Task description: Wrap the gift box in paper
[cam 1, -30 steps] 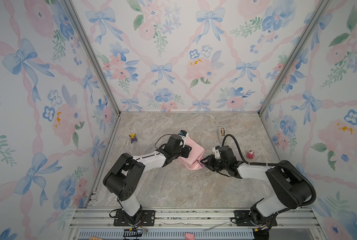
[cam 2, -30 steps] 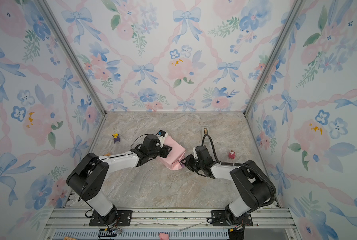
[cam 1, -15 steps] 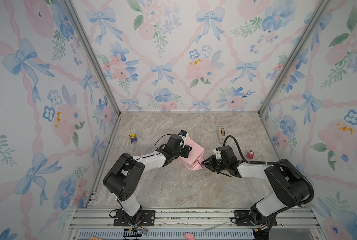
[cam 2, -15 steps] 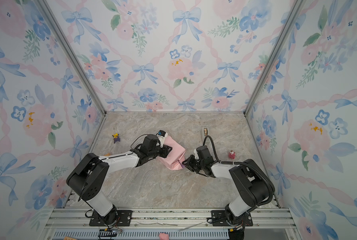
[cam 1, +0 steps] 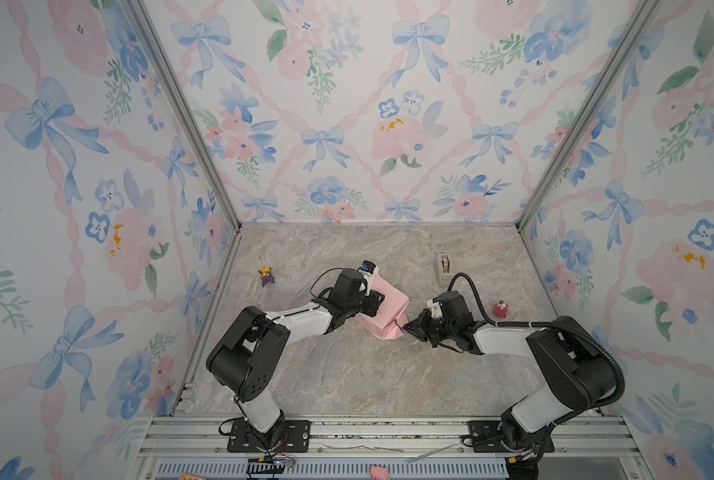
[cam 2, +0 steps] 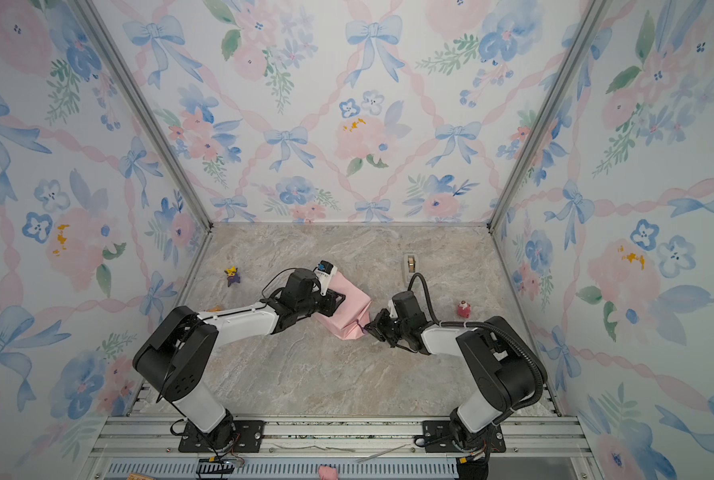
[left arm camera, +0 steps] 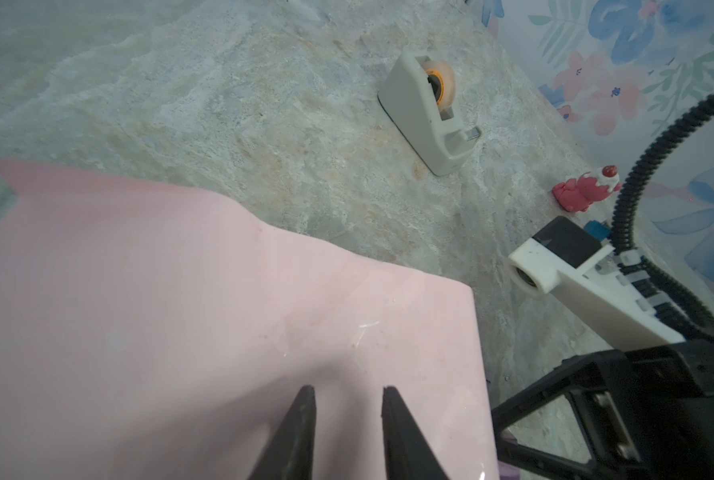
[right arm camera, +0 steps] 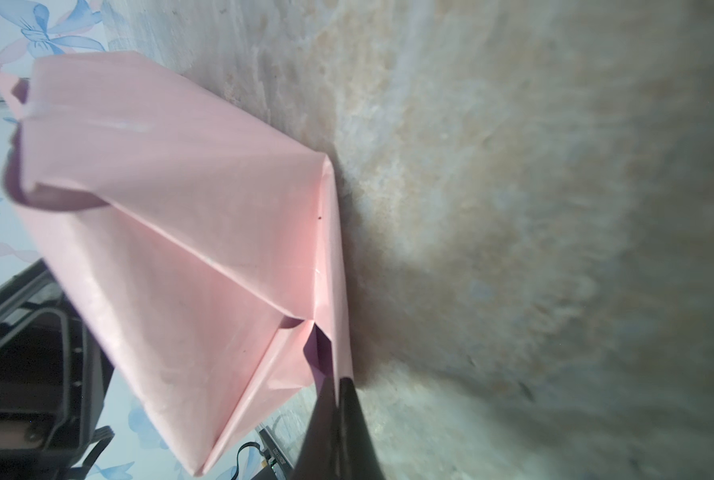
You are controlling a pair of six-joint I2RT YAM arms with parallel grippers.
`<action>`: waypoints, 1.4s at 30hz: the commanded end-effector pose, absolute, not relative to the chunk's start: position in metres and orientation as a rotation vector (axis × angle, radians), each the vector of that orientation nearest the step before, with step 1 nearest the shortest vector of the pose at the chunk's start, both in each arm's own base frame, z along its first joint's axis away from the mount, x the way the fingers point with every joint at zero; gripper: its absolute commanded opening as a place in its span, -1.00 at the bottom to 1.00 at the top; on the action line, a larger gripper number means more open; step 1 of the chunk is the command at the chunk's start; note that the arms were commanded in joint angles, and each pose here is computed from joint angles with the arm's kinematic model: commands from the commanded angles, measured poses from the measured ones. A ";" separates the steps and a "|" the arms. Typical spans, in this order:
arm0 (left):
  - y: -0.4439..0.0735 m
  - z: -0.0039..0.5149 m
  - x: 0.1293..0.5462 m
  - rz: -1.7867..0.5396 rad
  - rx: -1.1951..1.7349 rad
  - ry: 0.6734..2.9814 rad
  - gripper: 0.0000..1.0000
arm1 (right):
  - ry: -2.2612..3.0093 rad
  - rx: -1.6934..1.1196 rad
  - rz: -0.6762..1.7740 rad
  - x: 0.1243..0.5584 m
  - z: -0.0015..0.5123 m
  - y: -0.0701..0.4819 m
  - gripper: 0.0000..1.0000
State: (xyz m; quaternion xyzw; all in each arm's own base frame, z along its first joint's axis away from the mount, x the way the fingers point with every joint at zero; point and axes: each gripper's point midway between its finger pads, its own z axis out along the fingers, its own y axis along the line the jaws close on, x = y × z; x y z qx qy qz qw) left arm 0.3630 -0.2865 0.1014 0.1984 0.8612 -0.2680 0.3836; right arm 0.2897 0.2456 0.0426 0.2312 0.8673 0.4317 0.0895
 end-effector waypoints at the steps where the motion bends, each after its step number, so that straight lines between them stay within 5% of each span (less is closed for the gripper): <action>1: -0.282 0.098 0.361 -0.651 0.569 2.181 -0.38 | 2.497 0.678 1.376 0.303 0.068 0.257 -1.00; 21: -0.288 0.100 0.354 -0.616 0.698 2.124 -0.32 | 2.417 0.733 1.480 0.321 0.084 0.277 -1.00; 26: -0.299 0.127 0.351 -0.604 0.801 2.012 -0.14 | 2.402 0.740 1.493 0.323 0.086 0.278 -1.00; 33: -0.314 0.161 0.317 -0.575 1.097 1.756 0.44 | 2.418 0.746 1.471 0.321 0.081 0.276 -1.00; 42: -0.310 0.129 0.297 -0.212 1.357 1.624 0.59 | 2.418 0.741 1.477 0.319 0.081 0.277 -1.00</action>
